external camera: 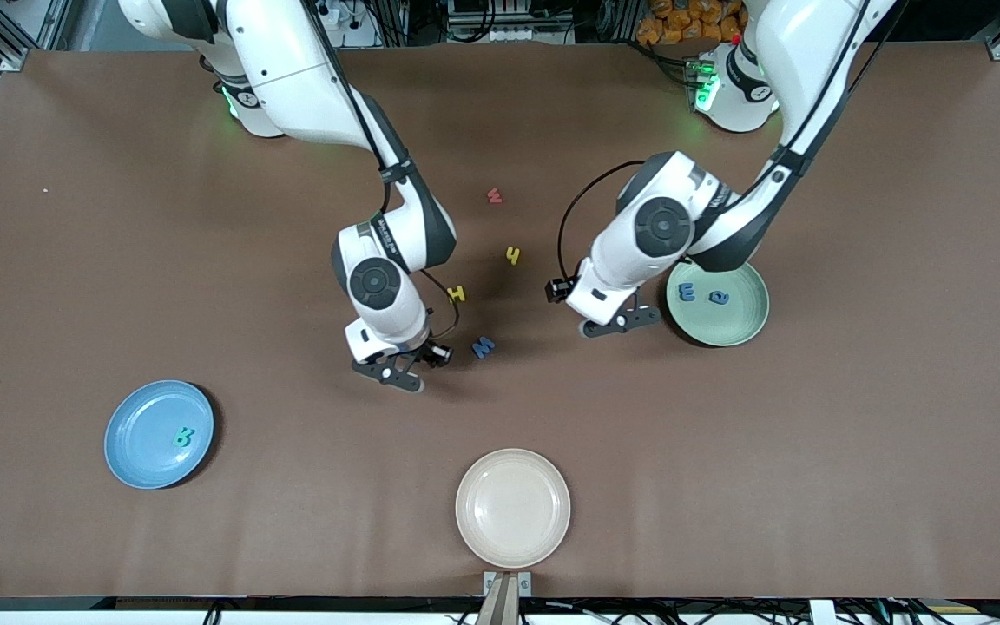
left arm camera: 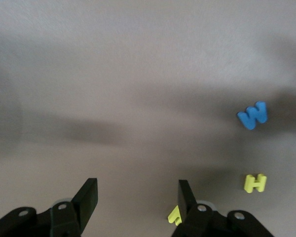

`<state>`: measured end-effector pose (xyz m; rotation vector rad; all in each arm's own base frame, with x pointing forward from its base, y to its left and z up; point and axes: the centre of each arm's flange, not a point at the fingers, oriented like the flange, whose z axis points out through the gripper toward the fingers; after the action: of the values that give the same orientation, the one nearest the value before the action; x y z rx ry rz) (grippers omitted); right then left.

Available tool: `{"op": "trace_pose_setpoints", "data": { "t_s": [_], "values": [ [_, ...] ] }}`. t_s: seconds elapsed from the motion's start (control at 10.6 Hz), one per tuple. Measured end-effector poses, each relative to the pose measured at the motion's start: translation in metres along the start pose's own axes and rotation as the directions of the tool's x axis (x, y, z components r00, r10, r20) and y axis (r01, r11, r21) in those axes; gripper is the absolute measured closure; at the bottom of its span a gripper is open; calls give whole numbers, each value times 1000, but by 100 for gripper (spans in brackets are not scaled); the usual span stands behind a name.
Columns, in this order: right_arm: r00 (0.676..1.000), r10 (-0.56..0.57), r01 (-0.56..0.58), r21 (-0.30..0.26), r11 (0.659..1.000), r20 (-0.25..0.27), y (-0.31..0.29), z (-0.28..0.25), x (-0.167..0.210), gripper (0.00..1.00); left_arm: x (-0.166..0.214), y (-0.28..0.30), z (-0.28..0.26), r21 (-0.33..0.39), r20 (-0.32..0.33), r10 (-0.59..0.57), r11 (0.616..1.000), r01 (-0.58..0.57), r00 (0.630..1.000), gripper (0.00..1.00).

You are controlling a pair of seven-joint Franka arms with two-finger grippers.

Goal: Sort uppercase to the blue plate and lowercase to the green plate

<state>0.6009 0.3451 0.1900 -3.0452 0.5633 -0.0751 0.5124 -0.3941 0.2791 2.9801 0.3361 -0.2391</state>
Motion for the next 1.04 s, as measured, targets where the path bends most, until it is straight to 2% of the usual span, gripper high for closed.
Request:
{"op": "trace_pose_setpoints", "data": {
  "t_s": [0.28,0.57,0.66,0.76,1.04],
  "values": [
    [999,-45,45,2,999,-20,53,-9,63,64,-15,30,37,31,-12,13,999,-12,1000,27],
    [990,-137,137,-17,990,-42,112,-16,116,64,-44,53,61,54,-37,5,999,-3,999,31],
    [982,-182,181,-32,983,-53,132,-20,132,64,-55,60,64,57,-42,7,998,-5,999,35],
    [968,-243,239,-53,969,-65,152,-26,148,64,-64,66,65,58,-50,20,998,-17,999,35],
    [900,-429,418,-128,899,-71,229,-43,195,64,-92,82,75,68,-114,34,997,-26,993,35]
  ]
}}
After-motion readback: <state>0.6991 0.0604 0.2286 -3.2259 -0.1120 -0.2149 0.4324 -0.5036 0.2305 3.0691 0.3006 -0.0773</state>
